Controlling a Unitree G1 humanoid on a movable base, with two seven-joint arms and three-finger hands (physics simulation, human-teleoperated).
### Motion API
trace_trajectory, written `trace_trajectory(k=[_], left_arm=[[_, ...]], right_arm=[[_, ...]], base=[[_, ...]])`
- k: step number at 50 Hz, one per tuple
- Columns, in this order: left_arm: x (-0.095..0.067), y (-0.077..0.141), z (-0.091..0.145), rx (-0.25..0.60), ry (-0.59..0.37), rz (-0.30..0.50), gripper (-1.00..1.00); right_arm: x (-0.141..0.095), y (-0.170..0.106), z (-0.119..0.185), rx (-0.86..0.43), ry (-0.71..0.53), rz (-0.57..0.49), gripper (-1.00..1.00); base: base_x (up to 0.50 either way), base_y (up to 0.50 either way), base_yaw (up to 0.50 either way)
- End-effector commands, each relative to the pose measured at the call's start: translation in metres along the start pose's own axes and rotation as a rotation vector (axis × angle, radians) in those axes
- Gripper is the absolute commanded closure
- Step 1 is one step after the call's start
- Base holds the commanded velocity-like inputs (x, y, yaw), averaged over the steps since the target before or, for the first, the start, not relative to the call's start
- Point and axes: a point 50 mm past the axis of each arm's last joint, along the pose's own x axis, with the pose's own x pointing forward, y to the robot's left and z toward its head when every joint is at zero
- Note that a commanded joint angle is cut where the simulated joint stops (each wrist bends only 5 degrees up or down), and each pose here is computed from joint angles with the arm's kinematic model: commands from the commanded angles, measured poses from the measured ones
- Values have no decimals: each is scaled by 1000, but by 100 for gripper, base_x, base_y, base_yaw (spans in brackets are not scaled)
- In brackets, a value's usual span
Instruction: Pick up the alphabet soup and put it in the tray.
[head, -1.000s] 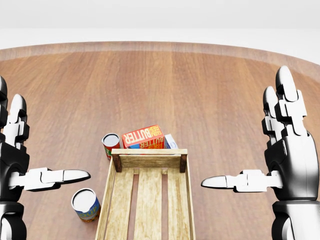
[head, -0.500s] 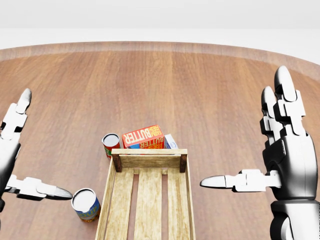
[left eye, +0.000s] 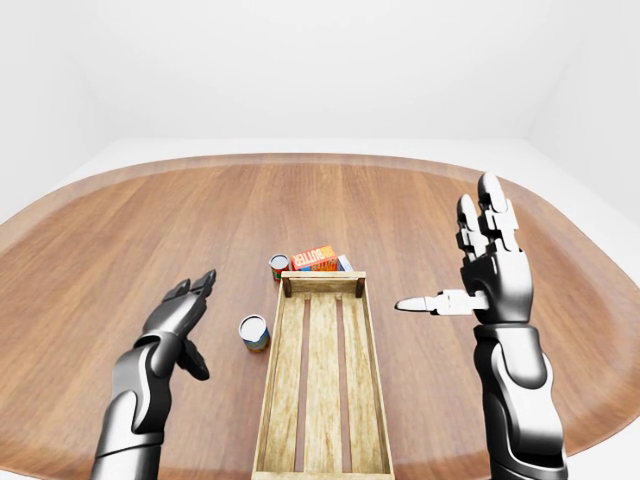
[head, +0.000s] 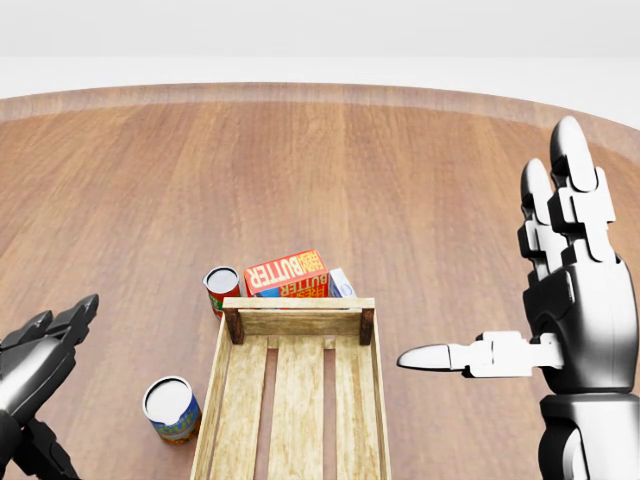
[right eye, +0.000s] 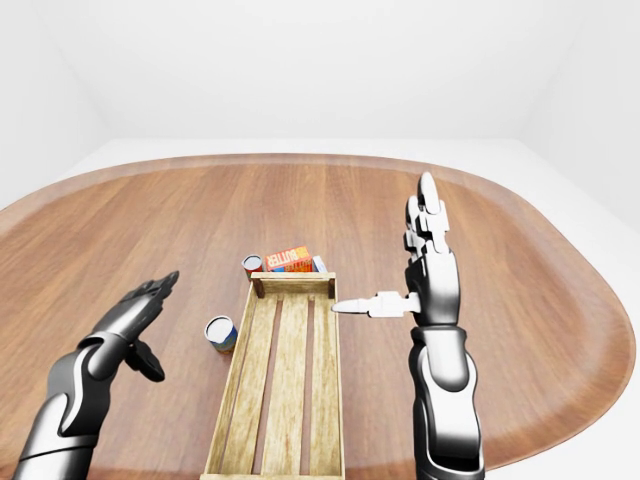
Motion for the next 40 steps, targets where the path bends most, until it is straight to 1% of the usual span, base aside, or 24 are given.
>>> trace_trajectory(k=[1,6,9,14,15,16,17,18,19,21,22,23,27,29,31,40], left_arm=[[7,-9,-3,148,41,-71,-100],[11,-12,1,192,48,-58,-100],[13,-14,6,193,43,-57,-100],[20,-17,13,207,33,-53,-100],[21,-16,16,212,31,-50,-100],[19,-10,19,209,26,-52,-100],[22,-16,18,206,24,-51,-100],[23,-17,19,212,25,-51,-100],[21,-13,22,218,24,-53,-100],[20,-12,24,218,18,-55,-100],[25,-21,23,214,13,-57,-100],[27,-24,23,219,15,-56,-100],[29,-28,26,210,6,-67,-100],[27,-26,28,212,6,-78,-100],[31,-34,25,217,9,-82,-100],[35,-35,28,208,3,-86,-100]], right_arm=[[0,0,1,2,-3,-2,-100],[0,2,1,5,-4,1,-100],[0,1,2,2,-9,-1,-100],[-1,1,3,1,-10,-4,-100],[-1,1,2,0,-9,-2,-100],[-1,1,2,1,-7,-3,-100],[-1,1,1,0,-3,-3,-100],[-1,1,1,1,-2,-4,-100],[-1,0,1,-1,-1,-5,-100],[-1,0,2,-3,-7,-5,-100],[-1,0,2,-3,-9,-7,-100],[-1,0,2,-4,-8,-7,-100],[-1,1,2,-6,-5,-6,-100],[-1,0,3,-12,-10,-8,-100],[-2,-2,3,-15,-9,-11,-100],[-1,-1,2,-16,-8,-11,-100]], base=[[0,0,0],[0,0,0],[0,0,0],[0,0,0],[0,0,0],[0,0,0],[0,0,0],[0,0,0],[0,0,0],[0,0,0],[0,0,0],[0,0,0],[0,0,0],[0,0,0],[0,0,0],[0,0,0]])
